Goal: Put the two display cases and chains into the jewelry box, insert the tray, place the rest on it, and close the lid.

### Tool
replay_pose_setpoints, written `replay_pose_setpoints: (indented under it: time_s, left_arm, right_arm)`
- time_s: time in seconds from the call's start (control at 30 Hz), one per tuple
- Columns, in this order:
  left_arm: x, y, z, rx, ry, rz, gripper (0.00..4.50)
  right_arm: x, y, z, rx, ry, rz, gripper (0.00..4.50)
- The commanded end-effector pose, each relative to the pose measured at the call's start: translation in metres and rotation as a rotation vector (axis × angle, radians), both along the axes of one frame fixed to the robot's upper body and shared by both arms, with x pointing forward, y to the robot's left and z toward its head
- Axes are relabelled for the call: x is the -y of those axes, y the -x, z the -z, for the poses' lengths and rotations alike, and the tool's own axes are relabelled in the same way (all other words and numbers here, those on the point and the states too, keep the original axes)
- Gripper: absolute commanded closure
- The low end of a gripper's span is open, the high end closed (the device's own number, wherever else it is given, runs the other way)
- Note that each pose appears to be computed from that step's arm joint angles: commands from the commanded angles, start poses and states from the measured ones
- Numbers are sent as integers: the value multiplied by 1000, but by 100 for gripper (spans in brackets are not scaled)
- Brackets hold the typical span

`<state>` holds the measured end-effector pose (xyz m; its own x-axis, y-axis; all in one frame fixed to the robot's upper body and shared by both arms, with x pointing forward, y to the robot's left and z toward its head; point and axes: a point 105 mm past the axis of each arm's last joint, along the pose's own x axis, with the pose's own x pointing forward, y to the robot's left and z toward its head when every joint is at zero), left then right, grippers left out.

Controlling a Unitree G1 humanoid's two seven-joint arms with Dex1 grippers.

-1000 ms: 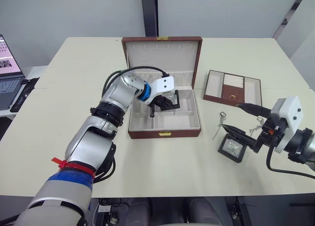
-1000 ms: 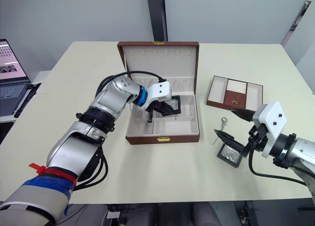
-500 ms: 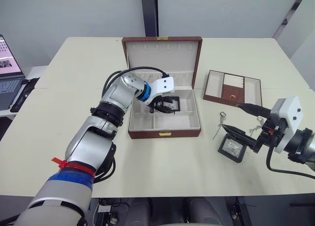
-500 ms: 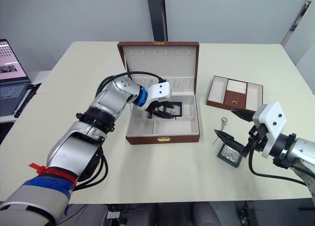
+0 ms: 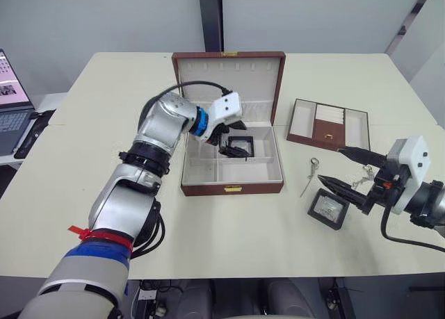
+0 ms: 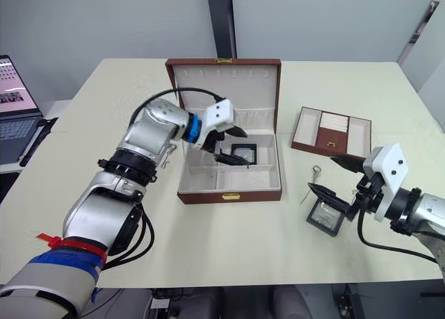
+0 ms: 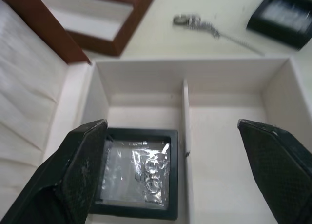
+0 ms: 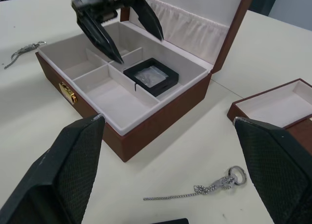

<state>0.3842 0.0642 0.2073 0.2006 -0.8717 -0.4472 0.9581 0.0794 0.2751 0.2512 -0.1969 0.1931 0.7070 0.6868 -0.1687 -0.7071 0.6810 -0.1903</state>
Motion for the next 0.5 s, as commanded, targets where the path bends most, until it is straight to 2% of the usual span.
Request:
replay_pose_setpoints:
  time_s: [0.03, 0.13, 0.27, 0.5]
  left_arm:
    - [-15, 14, -27, 4, 142, 4, 5]
    - [-36, 30, -35, 2, 220, -30, 5]
    - [-80, 51, -26, -32, 279, -173, 5]
    - [-156, 79, -3, -37, 244, -505, 5]
  right_arm:
    - [19, -4, -1, 21, 11, 36, 0]
    - [43, -10, 8, -12, -16, 79, 0]
    - [75, -20, 30, -79, 11, 130, 0]
    - [98, -30, 43, -113, 34, 146, 0]
